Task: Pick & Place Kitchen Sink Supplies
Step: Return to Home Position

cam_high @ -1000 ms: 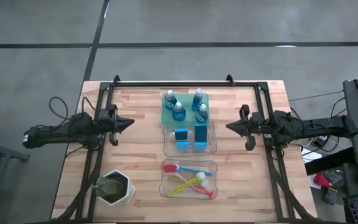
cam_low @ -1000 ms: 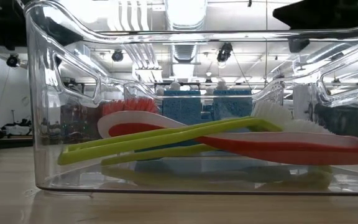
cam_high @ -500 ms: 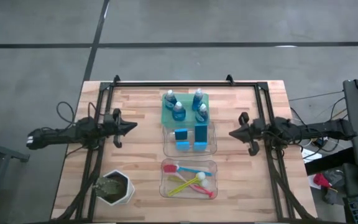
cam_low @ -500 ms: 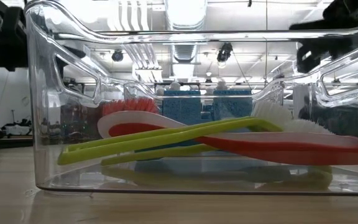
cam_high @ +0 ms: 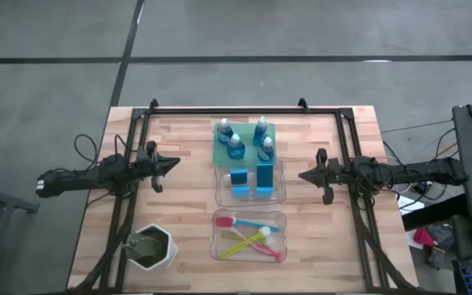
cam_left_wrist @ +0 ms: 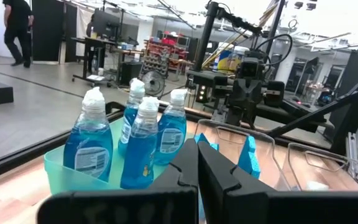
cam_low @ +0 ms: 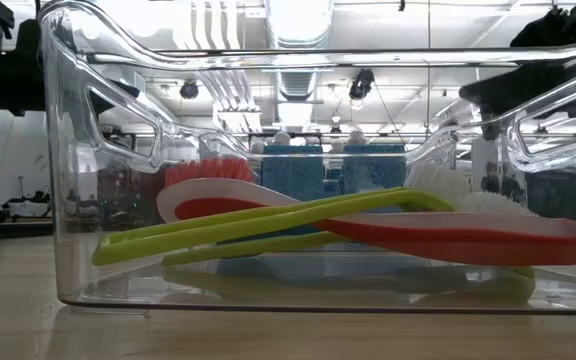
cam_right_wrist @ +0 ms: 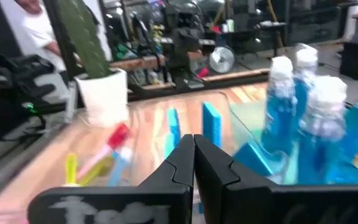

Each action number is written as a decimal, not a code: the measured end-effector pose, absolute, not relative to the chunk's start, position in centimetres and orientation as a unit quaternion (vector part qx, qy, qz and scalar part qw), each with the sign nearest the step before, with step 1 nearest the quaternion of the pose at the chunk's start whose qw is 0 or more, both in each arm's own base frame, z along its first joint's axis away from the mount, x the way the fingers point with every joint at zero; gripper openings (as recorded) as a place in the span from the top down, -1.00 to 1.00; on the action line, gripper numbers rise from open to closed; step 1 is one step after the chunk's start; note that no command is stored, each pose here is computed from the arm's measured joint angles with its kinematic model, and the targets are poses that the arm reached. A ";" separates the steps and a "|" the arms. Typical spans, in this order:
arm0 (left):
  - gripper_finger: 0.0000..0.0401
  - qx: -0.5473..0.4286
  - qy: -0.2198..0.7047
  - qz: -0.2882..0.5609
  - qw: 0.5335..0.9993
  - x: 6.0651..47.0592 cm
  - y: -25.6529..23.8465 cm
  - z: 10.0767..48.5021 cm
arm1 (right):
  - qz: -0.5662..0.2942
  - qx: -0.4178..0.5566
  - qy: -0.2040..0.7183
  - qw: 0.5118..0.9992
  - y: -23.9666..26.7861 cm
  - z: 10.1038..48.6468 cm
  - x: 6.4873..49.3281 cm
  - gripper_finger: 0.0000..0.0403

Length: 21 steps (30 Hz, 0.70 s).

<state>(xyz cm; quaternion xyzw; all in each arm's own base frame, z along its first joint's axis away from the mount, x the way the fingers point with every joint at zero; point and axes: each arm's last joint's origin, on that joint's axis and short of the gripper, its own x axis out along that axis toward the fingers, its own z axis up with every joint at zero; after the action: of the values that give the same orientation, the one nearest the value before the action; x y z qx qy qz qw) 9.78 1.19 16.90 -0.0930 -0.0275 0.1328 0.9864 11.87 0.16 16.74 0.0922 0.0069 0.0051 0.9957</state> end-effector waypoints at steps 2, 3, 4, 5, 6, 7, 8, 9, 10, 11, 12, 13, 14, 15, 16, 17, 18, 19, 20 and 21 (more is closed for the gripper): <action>1.00 -0.092 -0.027 0.133 0.986 9.8 1.2 16.9 | -0.009 0.085 0.017 0.996 0.1 16.5 11.9 0.96; 1.00 -0.092 -0.026 0.133 0.986 9.8 1.2 16.9 | -0.015 0.080 0.019 0.997 0.1 16.5 11.9 0.96; 1.00 -0.092 -0.026 0.133 0.987 9.8 1.2 16.9 | -0.023 0.077 0.019 0.997 0.0 16.5 11.9 0.96; 1.00 -0.092 -0.026 0.133 0.987 9.8 1.2 16.9 | -0.028 0.073 0.020 0.997 0.0 16.4 11.9 0.96; 1.00 -0.091 -0.026 0.133 0.987 9.8 1.2 16.9 | -0.030 0.070 0.019 0.997 0.0 16.5 11.9 0.96; 1.00 -0.090 -0.026 0.132 0.987 9.8 1.2 16.9 | -0.030 0.069 0.018 0.997 0.0 16.5 11.9 0.96; 1.00 -0.091 -0.027 0.132 0.987 9.8 1.2 16.9 | -0.027 0.068 0.013 0.997 0.0 16.6 11.8 0.96; 1.00 -0.092 -0.031 0.131 0.987 9.8 1.2 16.9 | -0.014 0.066 0.005 0.998 0.0 16.7 11.8 0.96; 1.00 -0.093 -0.038 0.130 0.986 9.7 1.2 17.1 | 0.004 0.064 -0.004 0.998 0.1 17.0 11.7 0.96; 1.00 -0.094 -0.049 0.129 0.986 9.7 1.2 17.3 | 0.024 0.063 -0.014 0.998 0.3 17.2 11.6 0.96; 1.00 -0.095 -0.060 0.127 0.985 9.6 1.2 17.5 | 0.041 0.063 -0.022 0.997 0.4 17.3 11.5 0.96; 1.00 -0.095 -0.067 0.126 0.985 9.5 1.2 17.6 | 0.051 0.060 -0.032 0.996 0.4 17.5 11.3 0.96; 1.00 -0.093 -0.068 0.124 0.986 9.6 1.1 17.6 | 0.056 0.054 -0.042 0.996 0.4 17.7 11.1 0.96; 1.00 -0.092 -0.070 0.122 0.986 9.6 1.1 17.7 | 0.058 0.047 -0.053 0.996 0.4 17.9 10.9 0.96; 1.00 -0.092 -0.074 0.119 0.986 9.5 1.1 17.7 | 0.058 0.042 -0.064 0.995 0.4 18.1 10.7 0.96; 1.00 -0.092 -0.076 0.118 0.986 9.5 1.1 17.8 | 0.058 0.036 -0.073 0.995 0.4 18.2 10.5 0.96; 1.00 -0.092 -0.075 0.118 0.986 9.5 1.1 17.8 | 0.057 0.031 -0.083 0.994 0.4 18.4 10.3 0.96; 1.00 -0.092 -0.071 0.118 0.986 9.6 1.1 17.7 | 0.055 0.027 -0.089 0.994 0.4 18.5 10.0 0.96; 1.00 -0.091 -0.065 0.118 0.987 9.6 1.1 17.6 | 0.055 0.027 -0.091 0.994 0.4 18.4 9.8 0.96; 1.00 -0.085 -0.056 0.116 0.988 9.6 1.1 17.4 | 0.054 0.028 -0.093 0.994 0.4 18.4 9.6 0.96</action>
<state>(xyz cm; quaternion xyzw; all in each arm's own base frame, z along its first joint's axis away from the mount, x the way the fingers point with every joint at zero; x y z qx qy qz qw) 9.59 1.08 17.42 -0.0848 -0.0561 0.1155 0.9881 9.62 0.40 18.41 0.0276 -0.0927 0.0545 0.9938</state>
